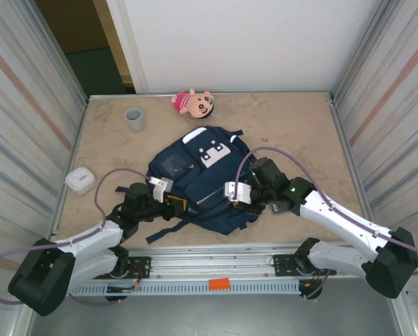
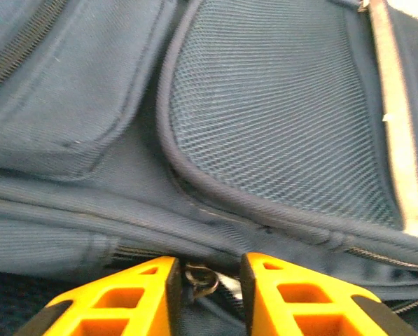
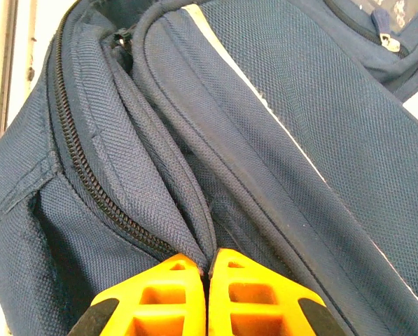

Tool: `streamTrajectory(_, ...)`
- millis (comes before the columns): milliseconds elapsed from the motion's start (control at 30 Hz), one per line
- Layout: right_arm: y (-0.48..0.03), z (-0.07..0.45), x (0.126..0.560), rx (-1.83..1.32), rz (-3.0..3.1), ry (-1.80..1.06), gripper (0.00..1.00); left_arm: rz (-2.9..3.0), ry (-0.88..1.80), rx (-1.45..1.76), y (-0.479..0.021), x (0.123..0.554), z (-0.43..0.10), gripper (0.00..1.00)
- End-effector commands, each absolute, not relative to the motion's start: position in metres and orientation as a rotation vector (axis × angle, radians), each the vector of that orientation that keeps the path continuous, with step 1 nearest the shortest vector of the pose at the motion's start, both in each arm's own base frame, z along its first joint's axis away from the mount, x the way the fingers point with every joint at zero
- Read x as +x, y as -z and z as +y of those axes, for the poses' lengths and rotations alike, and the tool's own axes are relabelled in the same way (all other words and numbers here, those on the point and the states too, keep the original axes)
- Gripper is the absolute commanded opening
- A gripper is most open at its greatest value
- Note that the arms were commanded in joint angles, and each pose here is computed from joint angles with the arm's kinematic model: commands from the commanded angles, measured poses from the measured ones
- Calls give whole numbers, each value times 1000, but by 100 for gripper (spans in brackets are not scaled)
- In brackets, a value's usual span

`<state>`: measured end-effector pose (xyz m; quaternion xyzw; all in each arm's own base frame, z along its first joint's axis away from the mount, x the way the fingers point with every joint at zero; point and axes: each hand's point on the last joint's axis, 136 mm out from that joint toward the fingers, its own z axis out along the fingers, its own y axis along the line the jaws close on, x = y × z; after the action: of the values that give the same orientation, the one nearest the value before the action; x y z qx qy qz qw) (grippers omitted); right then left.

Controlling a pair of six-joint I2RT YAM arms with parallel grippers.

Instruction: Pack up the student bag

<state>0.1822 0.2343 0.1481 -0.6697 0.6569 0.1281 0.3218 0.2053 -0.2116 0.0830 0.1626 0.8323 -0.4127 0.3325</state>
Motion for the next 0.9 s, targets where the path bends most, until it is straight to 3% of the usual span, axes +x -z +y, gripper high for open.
streamTrajectory(0, -174, 248, 202, -1640, 1683, -338, 0, 2146, 1246, 455, -102, 195, -228, 23)
streamTrajectory(200, -174, 249, 202, -1638, 1692, -345, 0, 2157, 1279, 421, -106, 193, -228, 19)
streamTrajectory(267, -174, 248, 203, -1635, 1691, -341, 0, 2194, 1240, 399, -98, 194, -224, 28)
streamTrajectory(600, -177, 249, 202, -1612, 1696, -361, 0, 2187, 1106, 309, -98, 200, -205, 53)
streamTrajectory(867, -201, 244, 207, -1501, 1669, -454, 0, 2166, 968, 245, -93, 202, -183, 58)
